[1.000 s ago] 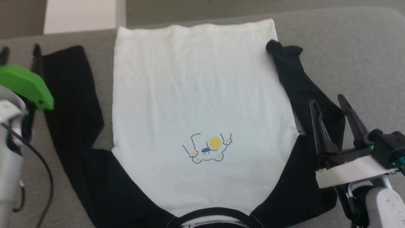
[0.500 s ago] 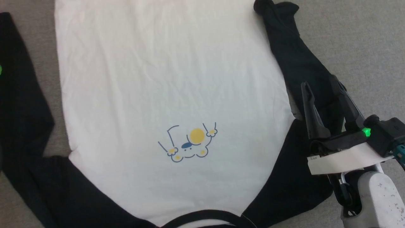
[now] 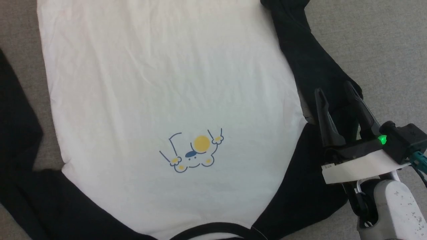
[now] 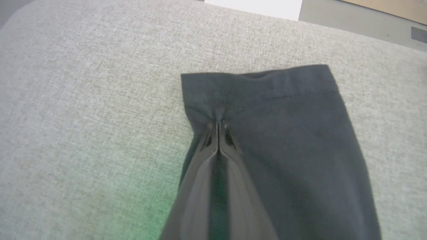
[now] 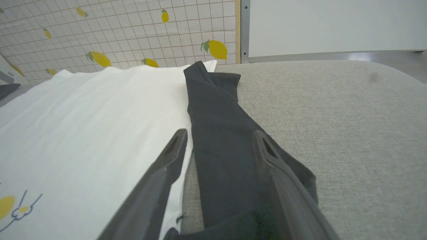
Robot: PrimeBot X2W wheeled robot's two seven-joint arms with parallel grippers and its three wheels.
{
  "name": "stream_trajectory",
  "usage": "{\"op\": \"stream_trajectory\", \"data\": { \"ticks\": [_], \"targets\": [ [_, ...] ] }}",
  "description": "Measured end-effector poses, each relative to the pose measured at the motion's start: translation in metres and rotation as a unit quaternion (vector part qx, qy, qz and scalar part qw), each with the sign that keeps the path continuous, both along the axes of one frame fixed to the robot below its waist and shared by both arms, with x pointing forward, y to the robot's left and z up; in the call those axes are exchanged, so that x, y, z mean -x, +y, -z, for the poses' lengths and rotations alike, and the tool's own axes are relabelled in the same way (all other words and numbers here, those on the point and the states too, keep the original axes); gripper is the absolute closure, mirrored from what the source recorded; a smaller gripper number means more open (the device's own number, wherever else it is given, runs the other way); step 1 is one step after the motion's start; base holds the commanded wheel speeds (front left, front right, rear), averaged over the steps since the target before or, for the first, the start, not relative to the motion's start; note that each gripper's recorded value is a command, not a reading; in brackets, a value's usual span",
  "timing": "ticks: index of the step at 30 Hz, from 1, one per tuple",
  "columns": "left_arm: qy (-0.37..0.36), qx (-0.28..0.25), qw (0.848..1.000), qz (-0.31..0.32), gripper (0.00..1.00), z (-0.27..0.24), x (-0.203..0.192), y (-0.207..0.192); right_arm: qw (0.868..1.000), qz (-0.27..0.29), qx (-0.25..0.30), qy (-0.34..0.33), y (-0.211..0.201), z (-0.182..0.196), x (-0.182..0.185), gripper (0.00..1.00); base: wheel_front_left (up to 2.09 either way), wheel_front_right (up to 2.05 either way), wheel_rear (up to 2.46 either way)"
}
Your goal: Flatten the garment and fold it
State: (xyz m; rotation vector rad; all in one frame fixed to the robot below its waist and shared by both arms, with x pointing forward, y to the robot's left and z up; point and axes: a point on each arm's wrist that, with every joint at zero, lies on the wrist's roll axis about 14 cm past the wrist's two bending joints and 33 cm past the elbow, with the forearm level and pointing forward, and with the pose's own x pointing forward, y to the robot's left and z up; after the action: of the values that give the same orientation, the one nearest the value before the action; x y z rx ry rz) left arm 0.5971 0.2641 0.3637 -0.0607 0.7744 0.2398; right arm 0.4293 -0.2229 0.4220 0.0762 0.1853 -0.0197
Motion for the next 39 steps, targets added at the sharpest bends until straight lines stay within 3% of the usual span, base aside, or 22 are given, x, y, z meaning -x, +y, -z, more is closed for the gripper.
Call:
{"op": "stream_trajectory", "data": {
  "ticks": [10,19,25,31,39],
  "targets": [
    [-0.113,-0.043,0.992,-0.021,1.00,-0.054,0.020,0.040,0.999,0.001,-0.004,-0.034,0.001,-0.028,0.003,0.00,0.00,0.00,0.00],
    [-0.201,-0.069,0.976,-0.040,1.00,-0.130,0.066,0.083,0.999,0.001,-0.016,-0.047,0.006,-0.051,0.029,0.00,0.00,0.00,0.00],
    [-0.266,-0.072,0.961,-0.032,1.00,-0.189,0.099,0.088,0.997,-0.012,-0.026,-0.069,0.019,-0.073,0.042,0.00,0.00,0.00,0.00],
    [-0.339,-0.061,0.939,0.011,1.00,-0.247,0.131,0.058,0.996,-0.020,-0.029,-0.087,0.026,-0.090,0.055,0.00,0.00,0.00,0.00],
    [-0.381,0.021,0.915,0.127,1.00,-0.267,0.161,-0.050,0.993,-0.029,-0.033,-0.110,0.032,-0.109,0.061,0.00,0.00,0.00,0.00]
  ]
}}
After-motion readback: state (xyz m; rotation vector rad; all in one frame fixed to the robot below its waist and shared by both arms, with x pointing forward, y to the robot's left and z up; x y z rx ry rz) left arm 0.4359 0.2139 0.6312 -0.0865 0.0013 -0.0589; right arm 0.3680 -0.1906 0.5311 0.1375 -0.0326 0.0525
